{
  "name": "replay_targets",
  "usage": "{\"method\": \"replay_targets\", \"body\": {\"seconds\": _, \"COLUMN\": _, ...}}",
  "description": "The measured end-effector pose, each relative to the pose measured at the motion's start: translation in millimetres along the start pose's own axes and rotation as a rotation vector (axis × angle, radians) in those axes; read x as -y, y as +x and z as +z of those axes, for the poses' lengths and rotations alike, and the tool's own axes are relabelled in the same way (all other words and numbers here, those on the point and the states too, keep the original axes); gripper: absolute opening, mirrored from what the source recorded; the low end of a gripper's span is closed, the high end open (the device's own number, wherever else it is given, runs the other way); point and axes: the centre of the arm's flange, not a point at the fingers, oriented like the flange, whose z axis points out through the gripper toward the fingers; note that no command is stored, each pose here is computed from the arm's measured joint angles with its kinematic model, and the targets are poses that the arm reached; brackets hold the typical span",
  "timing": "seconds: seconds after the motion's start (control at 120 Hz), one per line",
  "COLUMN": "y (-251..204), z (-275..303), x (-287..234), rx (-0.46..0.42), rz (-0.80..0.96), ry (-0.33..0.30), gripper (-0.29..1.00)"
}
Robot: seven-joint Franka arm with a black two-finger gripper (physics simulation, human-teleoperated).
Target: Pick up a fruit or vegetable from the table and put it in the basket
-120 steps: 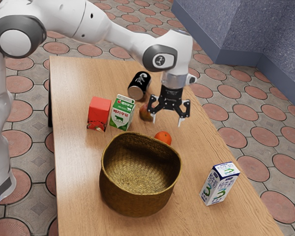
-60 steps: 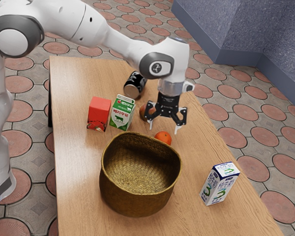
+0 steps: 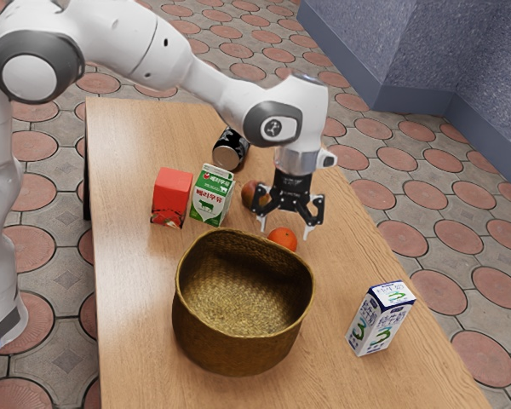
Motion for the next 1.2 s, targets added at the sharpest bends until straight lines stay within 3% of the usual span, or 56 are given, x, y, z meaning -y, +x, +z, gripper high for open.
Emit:
{"method": "replay_targets", "body": {"seconds": 0.9, "y": 9, "z": 37, "x": 3, "rx": 0.044, "rz": -0.022, "ry": 0.031, "gripper": 0.7}}
{"method": "replay_targets", "body": {"seconds": 1.067, "y": 9, "z": 36, "x": 3, "rx": 0.047, "rz": -0.024, "ry": 0.027, "gripper": 0.45}}
{"method": "replay_targets", "body": {"seconds": 1.2, "y": 9, "z": 34, "x": 3, "rx": 0.044, "rz": -0.028, "ry": 0.027, "gripper": 0.39}}
